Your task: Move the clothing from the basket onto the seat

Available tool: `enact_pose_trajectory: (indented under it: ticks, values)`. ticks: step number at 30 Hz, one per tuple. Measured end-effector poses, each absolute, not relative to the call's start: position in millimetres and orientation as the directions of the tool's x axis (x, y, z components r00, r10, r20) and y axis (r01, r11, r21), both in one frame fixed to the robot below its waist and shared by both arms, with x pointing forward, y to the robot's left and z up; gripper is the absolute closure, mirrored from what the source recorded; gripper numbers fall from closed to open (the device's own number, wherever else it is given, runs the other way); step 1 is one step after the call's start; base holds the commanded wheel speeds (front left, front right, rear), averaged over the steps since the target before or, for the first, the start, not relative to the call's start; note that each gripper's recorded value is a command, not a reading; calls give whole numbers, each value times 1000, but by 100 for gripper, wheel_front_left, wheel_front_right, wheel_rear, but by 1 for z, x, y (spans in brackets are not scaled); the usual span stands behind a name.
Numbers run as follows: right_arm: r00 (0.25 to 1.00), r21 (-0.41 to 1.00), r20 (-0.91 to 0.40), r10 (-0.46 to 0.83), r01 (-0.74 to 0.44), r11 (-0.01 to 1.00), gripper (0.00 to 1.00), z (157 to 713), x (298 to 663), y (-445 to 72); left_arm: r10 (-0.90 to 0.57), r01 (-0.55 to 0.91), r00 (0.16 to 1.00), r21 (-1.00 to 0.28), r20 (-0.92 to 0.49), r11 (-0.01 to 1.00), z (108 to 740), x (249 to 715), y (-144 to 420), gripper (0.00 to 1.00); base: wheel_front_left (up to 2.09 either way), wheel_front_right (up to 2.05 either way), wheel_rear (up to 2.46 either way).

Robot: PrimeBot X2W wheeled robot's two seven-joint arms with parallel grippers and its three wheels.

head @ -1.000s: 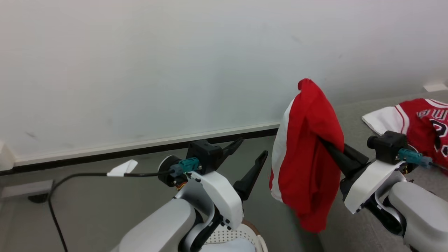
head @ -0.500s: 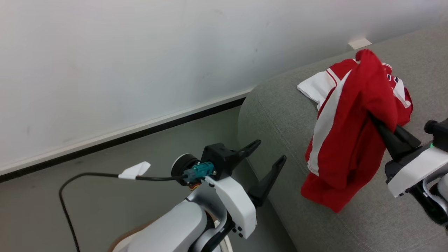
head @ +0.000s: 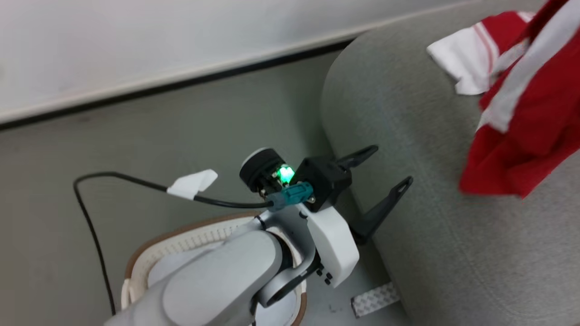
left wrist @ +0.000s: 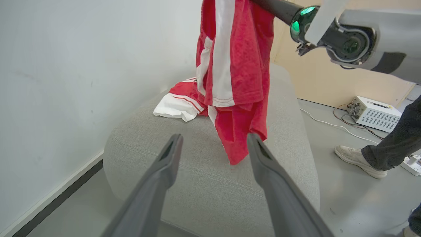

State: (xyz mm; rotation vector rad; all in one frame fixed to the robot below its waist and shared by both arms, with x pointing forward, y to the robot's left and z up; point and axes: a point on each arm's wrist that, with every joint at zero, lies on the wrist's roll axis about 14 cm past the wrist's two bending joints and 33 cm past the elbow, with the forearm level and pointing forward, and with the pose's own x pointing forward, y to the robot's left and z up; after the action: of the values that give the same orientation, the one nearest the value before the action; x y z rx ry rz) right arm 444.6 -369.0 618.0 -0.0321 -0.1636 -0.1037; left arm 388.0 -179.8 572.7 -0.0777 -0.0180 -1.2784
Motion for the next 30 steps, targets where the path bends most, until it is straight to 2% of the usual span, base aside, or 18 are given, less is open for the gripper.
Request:
enact_pose_trajectory:
  ticks: [9, 16, 17, 18, 19, 24, 30]
  values:
    - [926, -56, 214, -311, 330, 942, 100, 635, 521, -446, -934, 930, 356, -107, 24, 352, 532, 433, -156, 0, 0, 0, 0]
    - [862, -51, 2, -507, 507, 861, 100, 540, 540, -489, -911, 895, 412, -176, -27, 410, 495, 451, -136, 0, 0, 0, 0]
    - [847, -45, -26, -531, 530, 847, 72, 527, 539, -493, -908, 890, 417, -185, -34, 416, 490, 452, -133, 0, 0, 0, 0]
    - [836, -40, -44, -547, 546, 837, 9, 516, 539, -496, -903, 884, 427, -192, -44, 427, 485, 455, -130, 0, 0, 0, 0]
    - [828, -36, -51, -558, 557, 830, 0, 509, 540, -497, -898, 877, 437, -197, -55, 439, 479, 457, -126, 0, 0, 0, 0]
    - [833, 5, -52, -551, 552, 834, 0, 474, 543, -471, -855, 839, 512, -165, -80, 518, 463, 478, -103, 0, 0, 0, 0]
    - [849, -43, 24, -528, 529, 848, 0, 488, 518, -443, -835, 825, 549, -138, -42, 549, 482, 484, -96, 0, 0, 0, 0]
